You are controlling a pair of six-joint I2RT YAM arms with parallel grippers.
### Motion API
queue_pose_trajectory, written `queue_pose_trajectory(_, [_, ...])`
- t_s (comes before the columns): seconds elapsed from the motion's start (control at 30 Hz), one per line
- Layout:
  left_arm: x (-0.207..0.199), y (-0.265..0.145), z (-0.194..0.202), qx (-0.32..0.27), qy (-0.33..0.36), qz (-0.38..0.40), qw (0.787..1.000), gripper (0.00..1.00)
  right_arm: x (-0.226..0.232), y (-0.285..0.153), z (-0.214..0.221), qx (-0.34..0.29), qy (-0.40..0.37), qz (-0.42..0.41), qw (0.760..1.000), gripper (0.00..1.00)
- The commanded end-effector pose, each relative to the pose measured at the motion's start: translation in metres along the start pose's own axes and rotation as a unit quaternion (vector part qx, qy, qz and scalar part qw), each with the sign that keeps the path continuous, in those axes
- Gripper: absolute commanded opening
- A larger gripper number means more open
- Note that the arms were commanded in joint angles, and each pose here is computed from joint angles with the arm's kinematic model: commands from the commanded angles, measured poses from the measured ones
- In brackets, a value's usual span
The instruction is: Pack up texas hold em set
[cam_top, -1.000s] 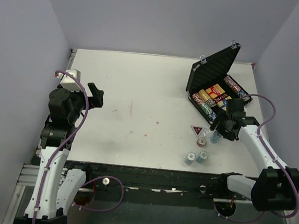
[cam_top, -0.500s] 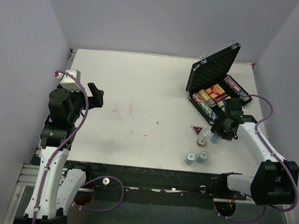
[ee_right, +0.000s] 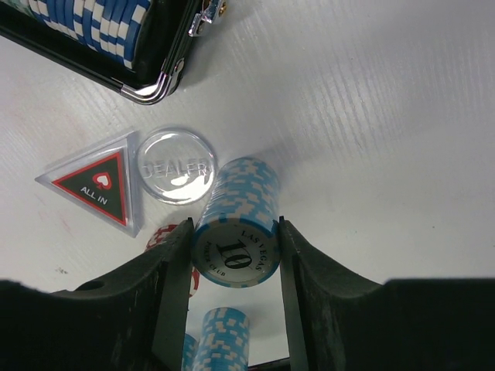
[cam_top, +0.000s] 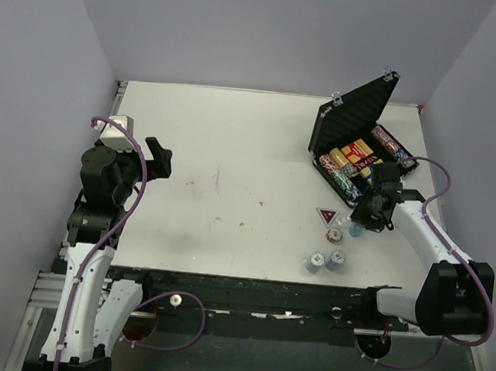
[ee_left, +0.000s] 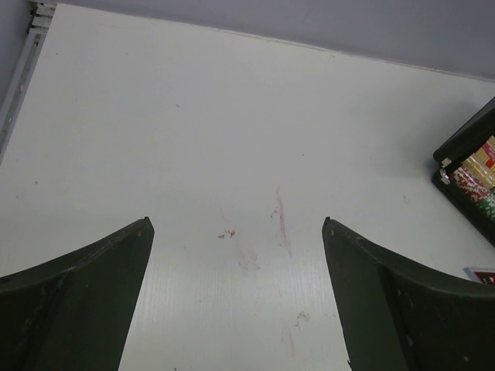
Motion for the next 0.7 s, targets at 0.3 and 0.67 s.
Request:
queue_pose_trajectory(0.3, [0.006, -0.003, 0.0, -0.009, 0.005, -0.02, 1.0, 0.99, 0.043, -0.096, -0.122, -0.279, 0.059, -0.097, 0.954, 0.01])
queue_pose_trajectory(0.67, [0.007, -0.003, 0.0, -0.011, 0.006, -0.024, 1.0, 0.99, 0.08, -0.085, -0.2, -0.416, 0.152, -0.236, 0.865, 0.01])
Point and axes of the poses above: each gripper's point midway between its finger pads, its own y axis out along the fingers, its own x axis along the line the jaws close on, z = x × y, the point moved 5 cm from there along -y, back along the fingers, and after that the axes turned 7 degrees about y, right-handed, at the moved point
